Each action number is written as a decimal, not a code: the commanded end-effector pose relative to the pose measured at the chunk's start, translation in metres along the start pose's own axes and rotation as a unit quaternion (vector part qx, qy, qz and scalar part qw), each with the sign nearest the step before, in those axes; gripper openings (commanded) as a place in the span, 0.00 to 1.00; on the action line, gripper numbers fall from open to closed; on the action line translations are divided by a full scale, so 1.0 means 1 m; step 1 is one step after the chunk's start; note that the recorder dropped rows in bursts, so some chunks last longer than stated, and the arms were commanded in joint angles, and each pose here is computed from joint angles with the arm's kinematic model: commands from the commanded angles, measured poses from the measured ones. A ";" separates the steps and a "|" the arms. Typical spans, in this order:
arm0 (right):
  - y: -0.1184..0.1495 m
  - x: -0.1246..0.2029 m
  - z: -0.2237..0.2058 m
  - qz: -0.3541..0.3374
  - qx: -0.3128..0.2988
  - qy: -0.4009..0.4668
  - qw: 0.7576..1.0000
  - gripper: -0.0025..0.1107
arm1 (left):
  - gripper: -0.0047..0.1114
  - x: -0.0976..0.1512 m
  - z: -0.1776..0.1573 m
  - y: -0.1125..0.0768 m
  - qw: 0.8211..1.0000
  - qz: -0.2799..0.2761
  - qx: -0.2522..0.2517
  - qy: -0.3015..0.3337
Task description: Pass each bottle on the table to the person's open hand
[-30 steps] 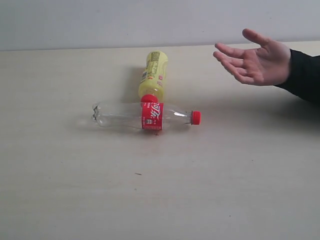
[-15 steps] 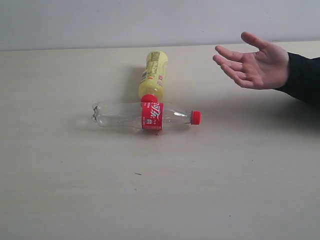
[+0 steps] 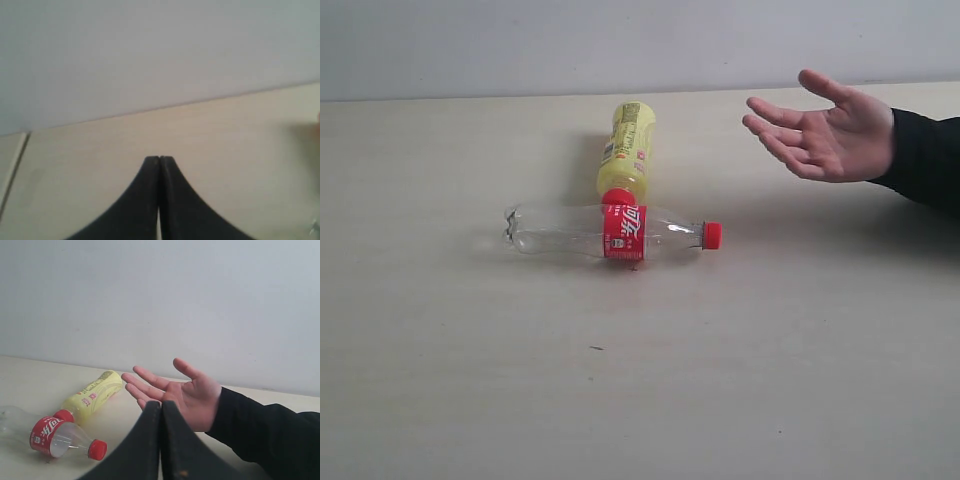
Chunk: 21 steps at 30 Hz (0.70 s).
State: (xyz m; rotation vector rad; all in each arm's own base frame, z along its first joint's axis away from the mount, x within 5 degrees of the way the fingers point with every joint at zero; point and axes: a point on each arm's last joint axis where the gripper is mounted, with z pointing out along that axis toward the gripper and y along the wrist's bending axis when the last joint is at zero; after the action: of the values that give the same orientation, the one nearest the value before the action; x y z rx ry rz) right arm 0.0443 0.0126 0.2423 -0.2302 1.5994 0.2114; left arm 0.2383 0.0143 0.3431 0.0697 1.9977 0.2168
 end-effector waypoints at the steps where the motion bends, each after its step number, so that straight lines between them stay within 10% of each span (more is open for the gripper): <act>1: 0.000 0.001 0.000 0.000 0.001 -0.003 1.000 0.02 | 0.04 -0.018 0.019 0.008 0.985 0.103 -0.010 0.136; 10: 0.000 0.001 0.000 0.000 0.001 -0.003 1.000 0.02 | 0.04 -0.039 0.047 -0.046 0.912 0.283 0.250 0.160; 21: 0.000 0.001 0.000 0.000 0.001 -0.003 1.000 0.02 | 0.04 -0.005 0.098 -0.150 0.746 0.500 0.413 0.153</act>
State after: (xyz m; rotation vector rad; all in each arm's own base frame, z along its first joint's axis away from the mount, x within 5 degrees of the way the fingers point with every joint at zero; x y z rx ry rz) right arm 0.0443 0.0126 0.2423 -0.2302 1.5994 0.2114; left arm 0.3313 -0.1077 0.2964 1.6253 2.0803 -0.0179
